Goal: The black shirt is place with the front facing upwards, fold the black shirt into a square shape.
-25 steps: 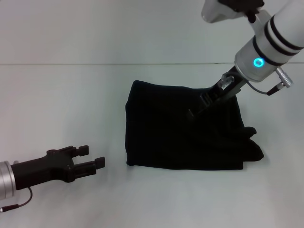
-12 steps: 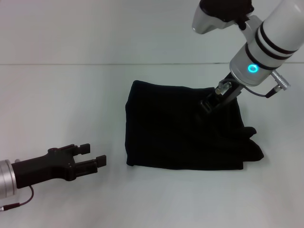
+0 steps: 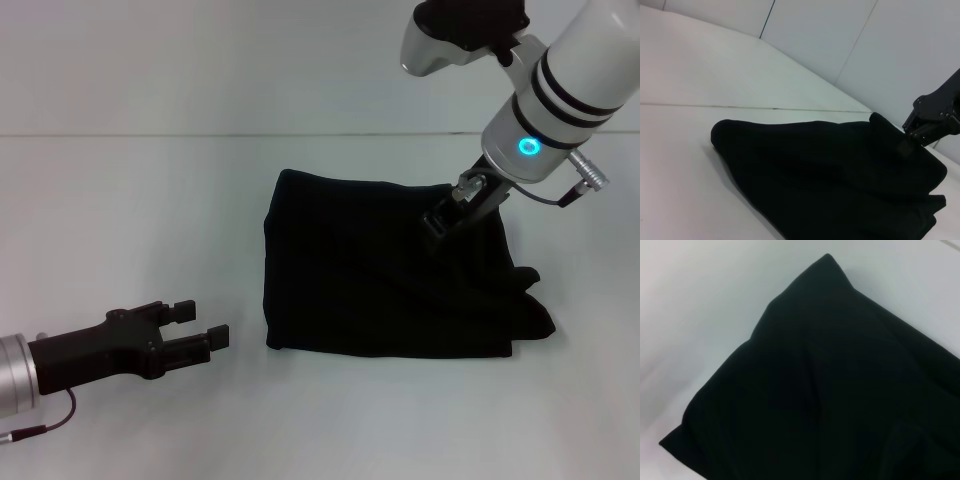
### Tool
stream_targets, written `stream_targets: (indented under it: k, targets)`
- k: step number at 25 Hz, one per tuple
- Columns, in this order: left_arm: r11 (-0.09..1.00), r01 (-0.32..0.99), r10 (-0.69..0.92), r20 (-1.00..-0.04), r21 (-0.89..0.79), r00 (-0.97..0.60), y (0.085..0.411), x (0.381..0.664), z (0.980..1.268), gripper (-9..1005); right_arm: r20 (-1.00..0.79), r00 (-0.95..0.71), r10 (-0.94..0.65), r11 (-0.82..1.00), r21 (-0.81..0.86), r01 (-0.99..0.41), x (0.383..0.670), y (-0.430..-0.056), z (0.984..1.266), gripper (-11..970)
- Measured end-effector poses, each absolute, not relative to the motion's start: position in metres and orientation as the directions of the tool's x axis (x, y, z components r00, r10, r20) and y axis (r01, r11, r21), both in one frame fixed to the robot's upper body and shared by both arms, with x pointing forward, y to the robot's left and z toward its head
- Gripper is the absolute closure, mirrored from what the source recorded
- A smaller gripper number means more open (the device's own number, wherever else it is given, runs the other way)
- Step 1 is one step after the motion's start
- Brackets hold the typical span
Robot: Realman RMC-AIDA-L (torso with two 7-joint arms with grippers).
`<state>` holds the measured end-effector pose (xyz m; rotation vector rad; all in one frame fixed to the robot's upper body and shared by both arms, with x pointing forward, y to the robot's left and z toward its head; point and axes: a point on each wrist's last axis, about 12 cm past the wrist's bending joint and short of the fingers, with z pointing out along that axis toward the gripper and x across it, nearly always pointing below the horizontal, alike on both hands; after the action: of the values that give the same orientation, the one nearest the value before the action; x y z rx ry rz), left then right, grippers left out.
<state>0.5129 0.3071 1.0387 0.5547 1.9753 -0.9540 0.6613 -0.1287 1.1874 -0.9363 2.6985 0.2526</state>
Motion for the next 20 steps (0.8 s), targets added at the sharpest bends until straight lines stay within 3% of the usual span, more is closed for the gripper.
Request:
stream_targets:
  k: [8, 20]
  targets:
    - [0.605, 0.677, 0.017, -0.843, -0.420, -0.538, 0.306, 0.513, 1.040, 197, -0.364, -0.819, -0.444, 0.843, 0.141, -0.520, 0.669, -0.154, 1.187, 927]
    - [0.574, 0.686, -0.013, -0.843, -0.447, -0.538, 0.301, 0.516, 1.046, 197, -0.565, -0.806, -0.177, 0.879, 0.278, -0.388, 0.683, -0.205, 1.179, 925]
